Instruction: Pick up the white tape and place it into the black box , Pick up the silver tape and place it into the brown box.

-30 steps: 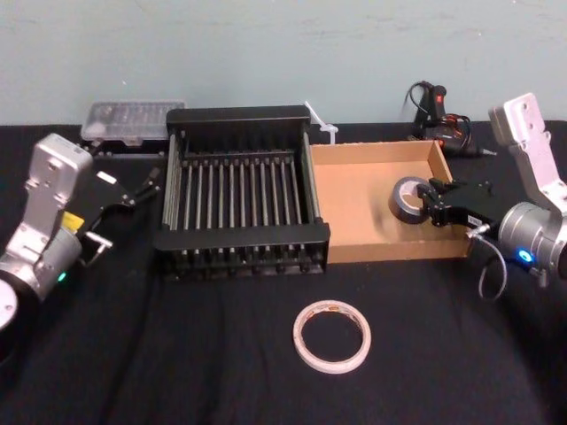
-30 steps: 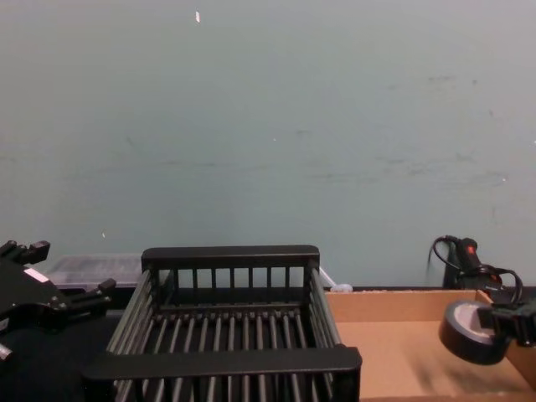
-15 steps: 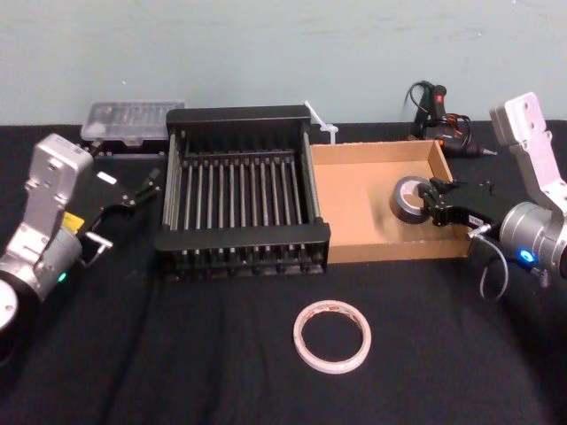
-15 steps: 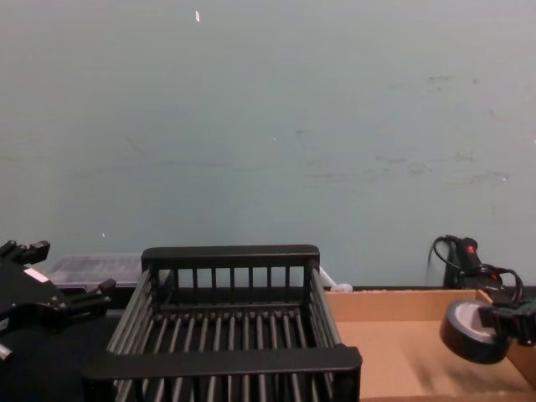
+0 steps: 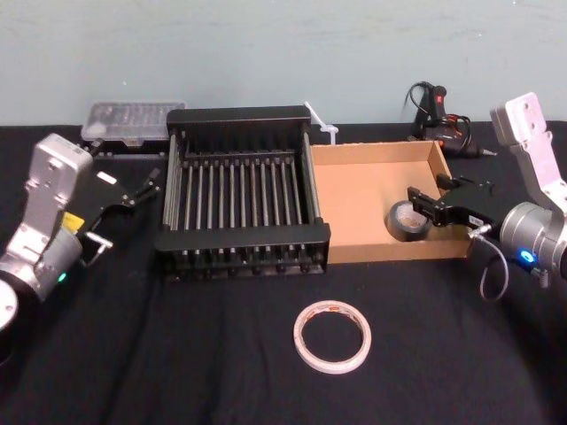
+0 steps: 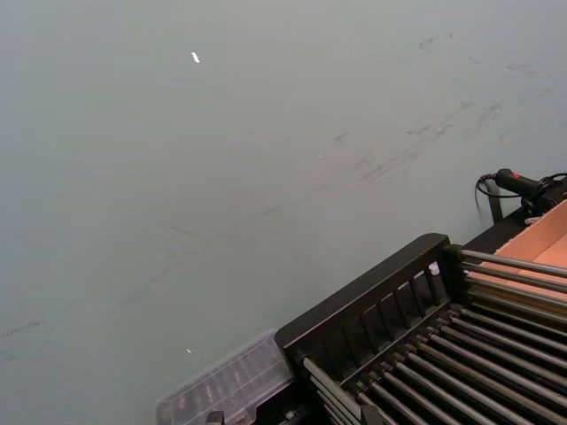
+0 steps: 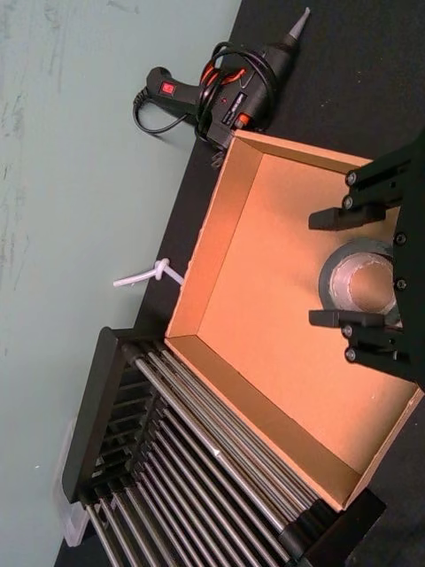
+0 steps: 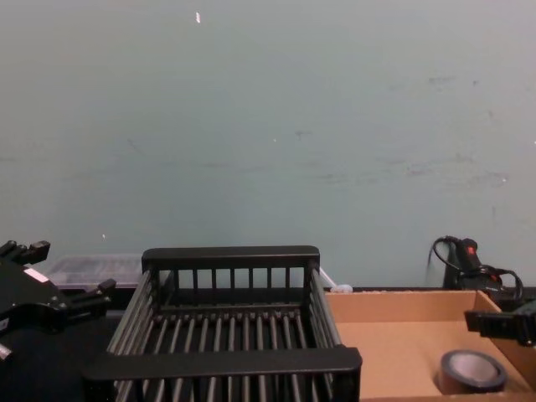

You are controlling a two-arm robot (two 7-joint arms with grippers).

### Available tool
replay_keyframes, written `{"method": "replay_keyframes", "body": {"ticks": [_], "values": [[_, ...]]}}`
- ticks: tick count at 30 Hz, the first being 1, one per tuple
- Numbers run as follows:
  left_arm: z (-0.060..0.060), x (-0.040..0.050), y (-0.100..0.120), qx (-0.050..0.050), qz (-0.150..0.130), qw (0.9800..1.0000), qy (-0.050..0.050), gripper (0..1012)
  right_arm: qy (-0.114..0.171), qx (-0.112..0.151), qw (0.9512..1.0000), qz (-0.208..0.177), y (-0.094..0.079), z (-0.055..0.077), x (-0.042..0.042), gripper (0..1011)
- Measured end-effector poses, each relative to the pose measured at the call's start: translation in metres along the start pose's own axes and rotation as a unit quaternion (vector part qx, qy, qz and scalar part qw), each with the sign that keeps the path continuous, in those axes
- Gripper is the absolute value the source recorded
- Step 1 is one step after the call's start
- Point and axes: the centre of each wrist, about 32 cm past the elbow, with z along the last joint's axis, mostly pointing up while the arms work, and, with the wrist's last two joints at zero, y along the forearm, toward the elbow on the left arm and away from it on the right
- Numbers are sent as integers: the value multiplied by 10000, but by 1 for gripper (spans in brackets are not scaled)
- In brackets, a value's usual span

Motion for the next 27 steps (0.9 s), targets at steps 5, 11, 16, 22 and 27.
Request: {"method": "replay_keyframes", "body": {"ticks": [5, 11, 16, 22, 27], "values": [[0, 0, 0, 0, 0, 10000, 0, 1001, 1, -1, 10000, 2, -1, 0, 0, 705], [0, 0, 0, 0, 0, 10000, 0, 1001, 3, -4, 10000, 3, -3, -1, 0, 890], [0, 0, 0, 0, 0, 10000, 0, 1001, 3, -3, 10000, 2, -2, -1, 0, 1002], [0, 0, 0, 0, 0, 10000, 0, 1001, -4, 22, 10000, 48, -22, 7, 1, 1002], [0, 0, 0, 0, 0, 10000, 0, 1001, -78, 53, 9997, 228, -101, 45, -28, 1002]]}}
